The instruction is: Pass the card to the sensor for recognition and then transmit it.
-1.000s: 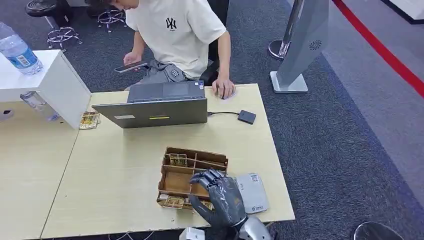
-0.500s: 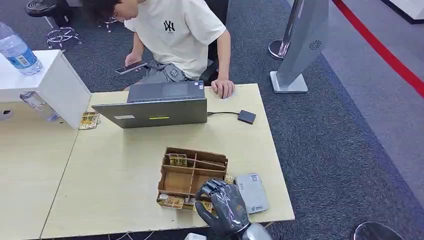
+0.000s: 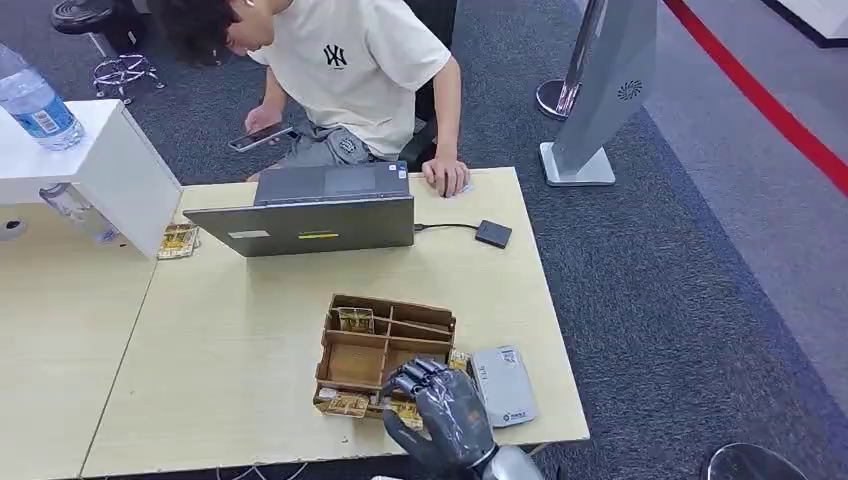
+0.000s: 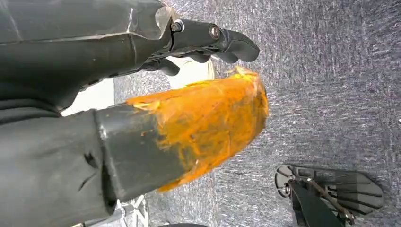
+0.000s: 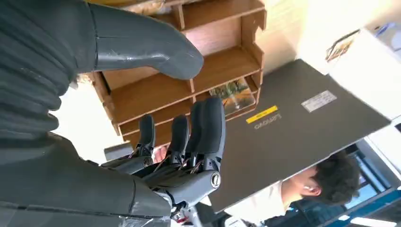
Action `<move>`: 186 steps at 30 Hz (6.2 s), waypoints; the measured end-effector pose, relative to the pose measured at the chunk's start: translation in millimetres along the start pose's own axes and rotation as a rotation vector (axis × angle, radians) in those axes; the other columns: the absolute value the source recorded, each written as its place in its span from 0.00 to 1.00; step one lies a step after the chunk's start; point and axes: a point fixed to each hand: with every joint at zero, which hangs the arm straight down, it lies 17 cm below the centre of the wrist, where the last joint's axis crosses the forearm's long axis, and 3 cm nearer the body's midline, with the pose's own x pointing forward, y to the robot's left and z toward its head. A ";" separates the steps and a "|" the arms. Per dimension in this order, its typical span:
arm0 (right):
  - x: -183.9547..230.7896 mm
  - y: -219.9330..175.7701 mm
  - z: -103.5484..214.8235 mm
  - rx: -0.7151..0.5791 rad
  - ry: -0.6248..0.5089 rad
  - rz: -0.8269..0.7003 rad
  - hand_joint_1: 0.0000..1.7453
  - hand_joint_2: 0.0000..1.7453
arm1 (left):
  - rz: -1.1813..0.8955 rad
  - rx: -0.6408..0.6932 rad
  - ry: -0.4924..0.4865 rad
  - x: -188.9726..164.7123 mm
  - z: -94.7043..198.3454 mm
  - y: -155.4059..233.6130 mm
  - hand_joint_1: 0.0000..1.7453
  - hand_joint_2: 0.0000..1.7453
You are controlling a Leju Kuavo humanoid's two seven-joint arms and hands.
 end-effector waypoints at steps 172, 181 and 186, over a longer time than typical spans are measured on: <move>-7.3 23.9 -3.1 -0.010 -0.034 0.040 0.90 1.00 | 0.018 0.006 0.019 -2.8 0.8 -2.9 0.00 0.00; -9.3 10.2 -13.0 -0.062 -0.015 0.037 0.92 1.00 | 0.013 0.006 0.023 -3.6 0.9 -3.2 0.00 0.00; -9.3 -0.2 -17.7 -0.096 -0.008 0.034 1.00 1.00 | 0.006 0.006 0.022 -3.7 0.8 -2.8 0.00 0.00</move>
